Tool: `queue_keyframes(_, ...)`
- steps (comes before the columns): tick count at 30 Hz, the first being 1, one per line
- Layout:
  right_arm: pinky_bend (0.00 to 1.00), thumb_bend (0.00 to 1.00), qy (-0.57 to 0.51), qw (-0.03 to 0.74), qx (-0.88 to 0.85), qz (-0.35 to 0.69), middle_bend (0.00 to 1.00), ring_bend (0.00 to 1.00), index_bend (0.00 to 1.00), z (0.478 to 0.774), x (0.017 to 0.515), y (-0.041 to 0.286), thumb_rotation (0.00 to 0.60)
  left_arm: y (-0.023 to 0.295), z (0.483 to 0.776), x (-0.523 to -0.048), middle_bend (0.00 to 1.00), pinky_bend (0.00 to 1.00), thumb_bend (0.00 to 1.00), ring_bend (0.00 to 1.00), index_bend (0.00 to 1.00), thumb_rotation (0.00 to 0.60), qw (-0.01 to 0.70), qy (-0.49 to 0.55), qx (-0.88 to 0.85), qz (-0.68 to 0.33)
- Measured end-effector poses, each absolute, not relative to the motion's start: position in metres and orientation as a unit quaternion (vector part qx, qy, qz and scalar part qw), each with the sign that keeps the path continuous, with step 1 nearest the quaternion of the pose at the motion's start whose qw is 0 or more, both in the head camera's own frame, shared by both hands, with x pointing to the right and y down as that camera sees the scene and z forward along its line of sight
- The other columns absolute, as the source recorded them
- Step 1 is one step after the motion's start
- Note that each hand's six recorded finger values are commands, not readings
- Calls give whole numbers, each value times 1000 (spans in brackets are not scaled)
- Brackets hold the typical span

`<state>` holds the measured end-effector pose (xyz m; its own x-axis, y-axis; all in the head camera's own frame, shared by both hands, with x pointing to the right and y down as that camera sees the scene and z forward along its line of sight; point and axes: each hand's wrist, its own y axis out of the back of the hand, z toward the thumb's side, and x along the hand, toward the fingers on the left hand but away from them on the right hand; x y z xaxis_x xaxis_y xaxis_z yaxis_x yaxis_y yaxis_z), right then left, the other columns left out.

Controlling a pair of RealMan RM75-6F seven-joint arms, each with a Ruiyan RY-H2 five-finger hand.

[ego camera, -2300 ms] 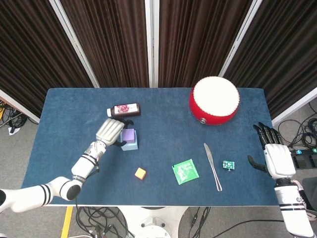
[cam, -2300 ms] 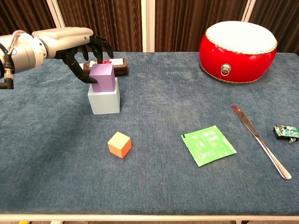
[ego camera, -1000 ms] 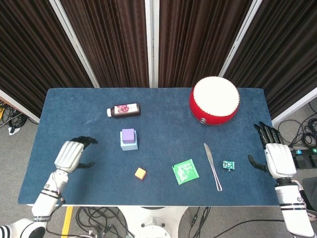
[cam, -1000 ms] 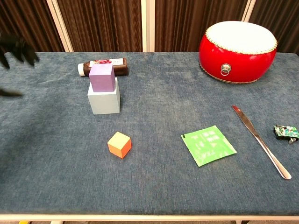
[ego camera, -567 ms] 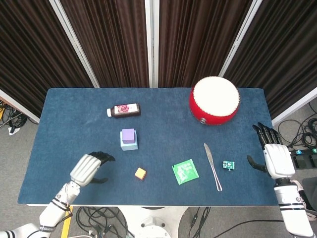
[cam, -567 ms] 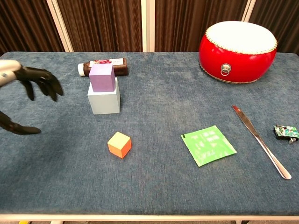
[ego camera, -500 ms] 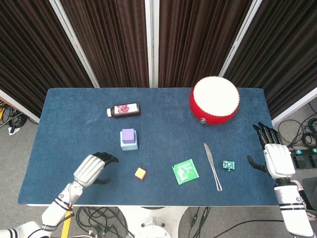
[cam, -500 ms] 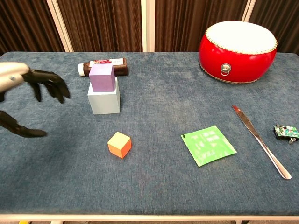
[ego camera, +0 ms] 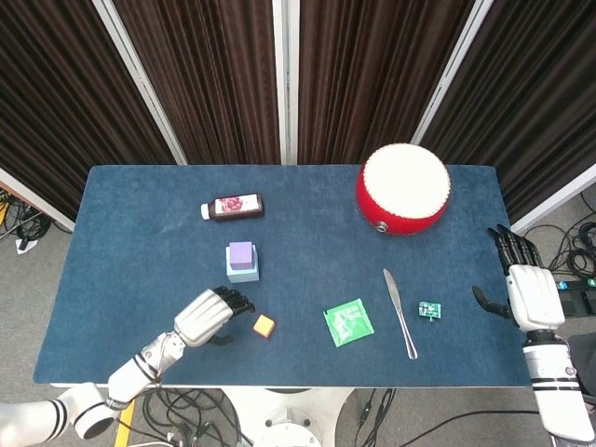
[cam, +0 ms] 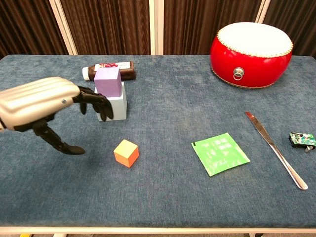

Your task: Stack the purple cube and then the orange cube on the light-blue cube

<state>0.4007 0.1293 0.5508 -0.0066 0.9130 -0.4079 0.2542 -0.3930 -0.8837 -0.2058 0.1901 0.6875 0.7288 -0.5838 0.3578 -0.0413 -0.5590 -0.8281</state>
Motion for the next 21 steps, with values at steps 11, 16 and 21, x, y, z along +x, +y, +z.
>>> queue_keyframes(11,0,220,-483,291,-626,539,8,0,0,544,412,122,600,200,697,-182,523,468,200,399,405,600,449,163,-827,-295)
queue_keyframes(16,0,219,-492,288,-622,538,8,0,0,541,418,121,600,202,704,-176,523,471,208,401,405,600,457,153,-821,-305)
queue_keyframes(21,0,220,-489,289,-623,538,8,0,0,541,417,121,600,203,710,-167,523,473,213,401,404,600,468,151,-811,-317)
